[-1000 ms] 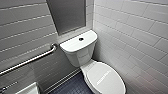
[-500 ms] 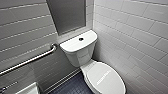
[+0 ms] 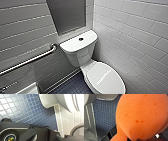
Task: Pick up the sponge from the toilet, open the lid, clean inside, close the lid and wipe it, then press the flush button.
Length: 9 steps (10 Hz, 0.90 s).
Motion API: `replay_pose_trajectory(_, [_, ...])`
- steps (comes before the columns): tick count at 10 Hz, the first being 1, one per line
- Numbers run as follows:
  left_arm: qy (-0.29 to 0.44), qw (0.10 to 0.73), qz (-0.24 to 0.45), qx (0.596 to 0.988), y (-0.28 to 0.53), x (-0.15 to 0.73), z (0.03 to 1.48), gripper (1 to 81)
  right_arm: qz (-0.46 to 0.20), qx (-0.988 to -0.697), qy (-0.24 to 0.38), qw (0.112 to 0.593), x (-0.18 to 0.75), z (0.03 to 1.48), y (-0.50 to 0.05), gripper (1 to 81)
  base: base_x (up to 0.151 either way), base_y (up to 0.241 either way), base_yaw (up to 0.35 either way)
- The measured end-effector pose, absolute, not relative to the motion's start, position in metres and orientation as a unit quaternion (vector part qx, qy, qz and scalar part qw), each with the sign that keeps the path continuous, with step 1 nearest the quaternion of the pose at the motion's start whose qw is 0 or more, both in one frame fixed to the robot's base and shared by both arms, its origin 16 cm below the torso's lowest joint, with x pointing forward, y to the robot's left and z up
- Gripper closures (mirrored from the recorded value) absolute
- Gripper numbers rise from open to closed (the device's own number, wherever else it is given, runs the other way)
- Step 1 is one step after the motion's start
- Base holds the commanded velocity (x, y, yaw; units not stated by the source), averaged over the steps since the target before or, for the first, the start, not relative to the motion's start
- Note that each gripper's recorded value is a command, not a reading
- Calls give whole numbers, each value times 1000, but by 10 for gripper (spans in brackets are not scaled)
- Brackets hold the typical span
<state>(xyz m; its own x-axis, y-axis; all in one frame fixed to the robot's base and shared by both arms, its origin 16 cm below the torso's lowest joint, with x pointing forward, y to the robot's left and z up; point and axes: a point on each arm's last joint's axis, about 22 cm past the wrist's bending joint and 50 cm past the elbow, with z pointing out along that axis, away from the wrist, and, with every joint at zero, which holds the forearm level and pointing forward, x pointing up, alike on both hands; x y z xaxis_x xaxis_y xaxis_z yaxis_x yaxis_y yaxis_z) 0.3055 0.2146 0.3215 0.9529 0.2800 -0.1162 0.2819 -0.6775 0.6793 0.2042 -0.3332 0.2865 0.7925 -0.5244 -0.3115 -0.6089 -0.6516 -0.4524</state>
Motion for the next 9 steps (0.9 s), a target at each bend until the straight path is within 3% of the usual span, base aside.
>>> replay_pose_trajectory(4, [164, 378, -9, 911, 208, 373, 327, 10, 96, -911, 281, 287, 147, 295, -315, 811, 0, 0, 0])
replay_pose_trajectory(9, [176, 399, 2, 900, 188, 438, 339, 10, 71, -940, 224, 248, 133, 286, -319, 811, 0, 0, 0])
